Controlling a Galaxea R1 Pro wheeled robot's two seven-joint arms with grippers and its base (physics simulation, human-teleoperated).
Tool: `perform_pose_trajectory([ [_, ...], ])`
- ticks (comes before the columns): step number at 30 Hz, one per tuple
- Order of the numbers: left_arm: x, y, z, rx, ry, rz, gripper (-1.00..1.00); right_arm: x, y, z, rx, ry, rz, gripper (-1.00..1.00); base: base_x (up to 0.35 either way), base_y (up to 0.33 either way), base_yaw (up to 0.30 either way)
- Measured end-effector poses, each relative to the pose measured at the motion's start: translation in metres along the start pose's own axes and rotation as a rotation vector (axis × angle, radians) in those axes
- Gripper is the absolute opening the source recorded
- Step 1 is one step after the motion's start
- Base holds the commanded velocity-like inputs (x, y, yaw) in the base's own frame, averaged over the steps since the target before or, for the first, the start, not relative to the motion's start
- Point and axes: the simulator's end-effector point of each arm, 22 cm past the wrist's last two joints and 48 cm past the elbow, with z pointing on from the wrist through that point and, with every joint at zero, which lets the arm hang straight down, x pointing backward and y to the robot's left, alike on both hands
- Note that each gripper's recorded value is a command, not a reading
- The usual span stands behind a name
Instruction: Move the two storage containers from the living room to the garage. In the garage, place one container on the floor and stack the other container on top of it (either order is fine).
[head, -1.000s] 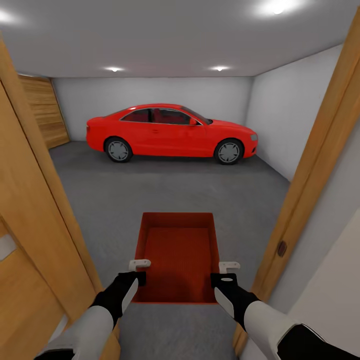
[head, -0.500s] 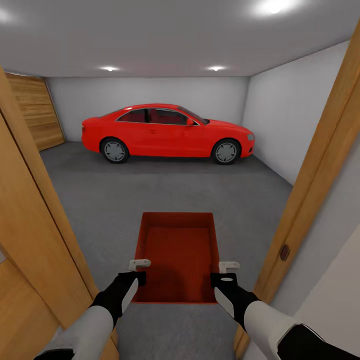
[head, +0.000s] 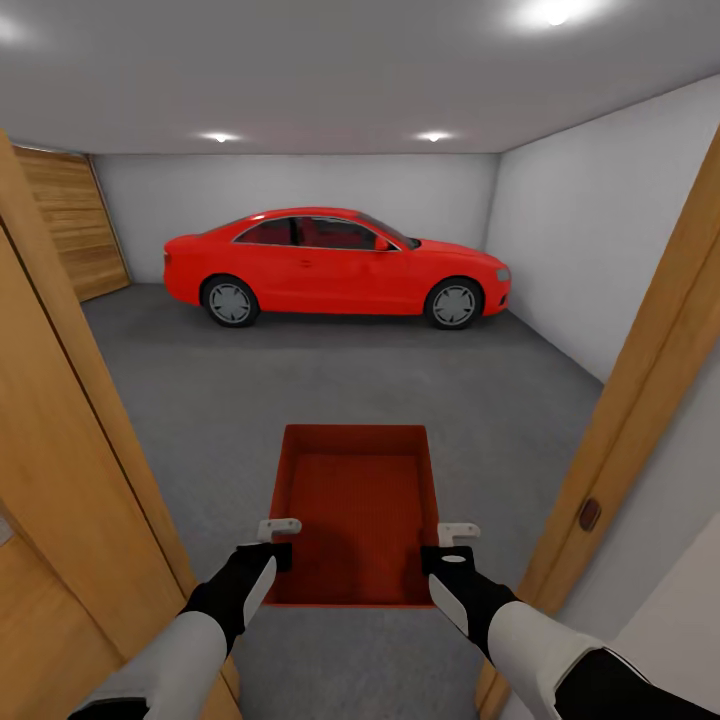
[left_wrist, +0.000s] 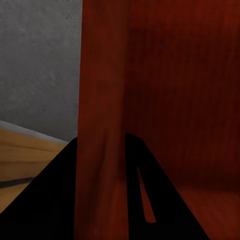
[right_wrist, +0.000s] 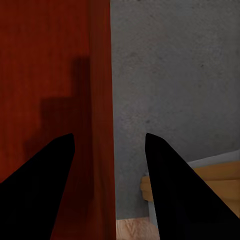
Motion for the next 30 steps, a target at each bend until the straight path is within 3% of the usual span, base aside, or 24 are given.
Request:
perform_pose_trajectory([
  [8, 0.0001, -0.0001, -0.0003, 0.000, 0.000, -0.001, -1.00, -0.0001, -0.0001, -0.0003, 0.000, -0.001, 0.000, -1.00, 0.062, 0.001, 0.000],
  [30, 0.0006, -0.0002, -0.0005, 0.000, 0.001, 0.001, -1.00, 0.0005, -0.0003, -0.0005, 0.000, 0.000, 0.000, -1.00, 0.315, 0.000, 0.000],
])
